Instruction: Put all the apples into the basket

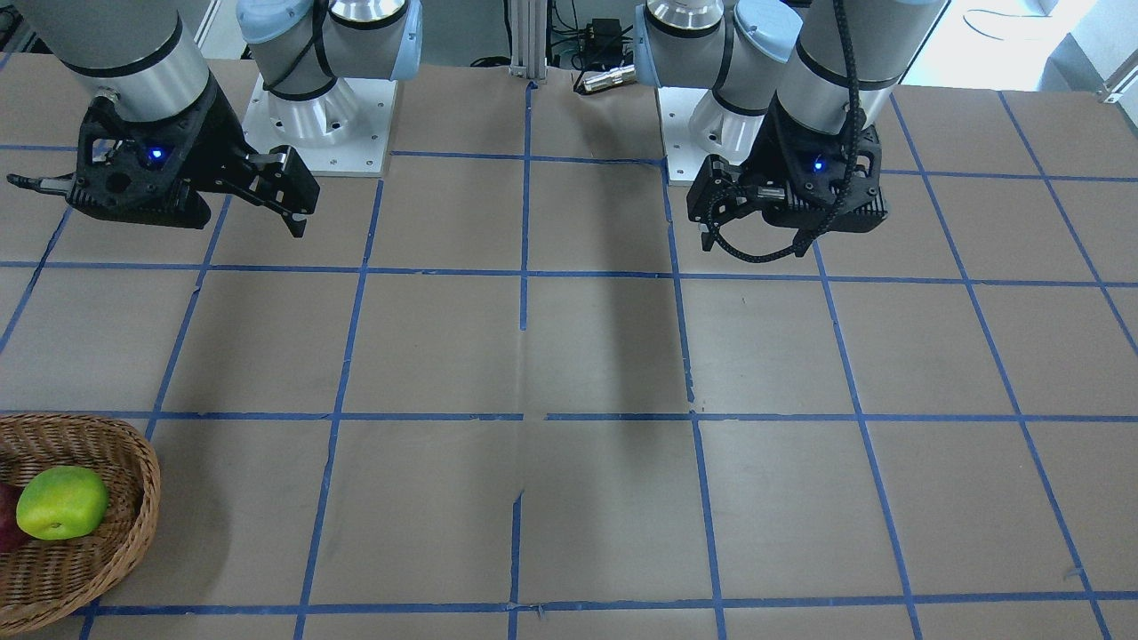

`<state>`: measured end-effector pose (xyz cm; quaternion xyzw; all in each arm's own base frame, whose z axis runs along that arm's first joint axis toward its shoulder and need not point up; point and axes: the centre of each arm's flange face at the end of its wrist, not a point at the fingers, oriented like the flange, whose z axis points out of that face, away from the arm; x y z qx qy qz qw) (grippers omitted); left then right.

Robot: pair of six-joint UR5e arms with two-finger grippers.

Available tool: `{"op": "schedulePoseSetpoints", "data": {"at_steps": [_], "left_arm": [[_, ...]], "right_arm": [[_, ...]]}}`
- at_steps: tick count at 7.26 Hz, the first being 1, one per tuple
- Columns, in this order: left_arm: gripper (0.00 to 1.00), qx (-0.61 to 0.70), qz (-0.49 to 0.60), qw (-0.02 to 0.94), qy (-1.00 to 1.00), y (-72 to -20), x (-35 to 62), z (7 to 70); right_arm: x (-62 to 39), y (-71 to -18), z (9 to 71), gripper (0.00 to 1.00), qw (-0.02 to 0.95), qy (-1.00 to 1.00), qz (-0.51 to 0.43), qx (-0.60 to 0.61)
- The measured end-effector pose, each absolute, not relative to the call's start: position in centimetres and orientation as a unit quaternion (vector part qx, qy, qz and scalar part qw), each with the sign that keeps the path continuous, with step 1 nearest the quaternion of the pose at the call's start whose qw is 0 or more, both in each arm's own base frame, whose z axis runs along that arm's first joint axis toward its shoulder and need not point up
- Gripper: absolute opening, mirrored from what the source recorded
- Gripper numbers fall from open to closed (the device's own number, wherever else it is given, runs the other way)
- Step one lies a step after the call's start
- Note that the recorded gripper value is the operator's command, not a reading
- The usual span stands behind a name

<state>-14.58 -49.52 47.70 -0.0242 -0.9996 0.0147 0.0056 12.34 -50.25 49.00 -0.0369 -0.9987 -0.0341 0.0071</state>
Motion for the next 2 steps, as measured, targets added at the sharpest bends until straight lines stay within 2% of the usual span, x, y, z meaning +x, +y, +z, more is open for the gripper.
{"op": "schedulePoseSetpoints", "data": {"at_steps": [2], "left_arm": [[1.0, -0.023, 0.015, 0.006, -1.0, -49.53, -14.59, 47.68]], "right_arm": [[12.32, -50.02, 49.31, 1.0, 0.007, -0.999, -0.033, -0.037]]}}
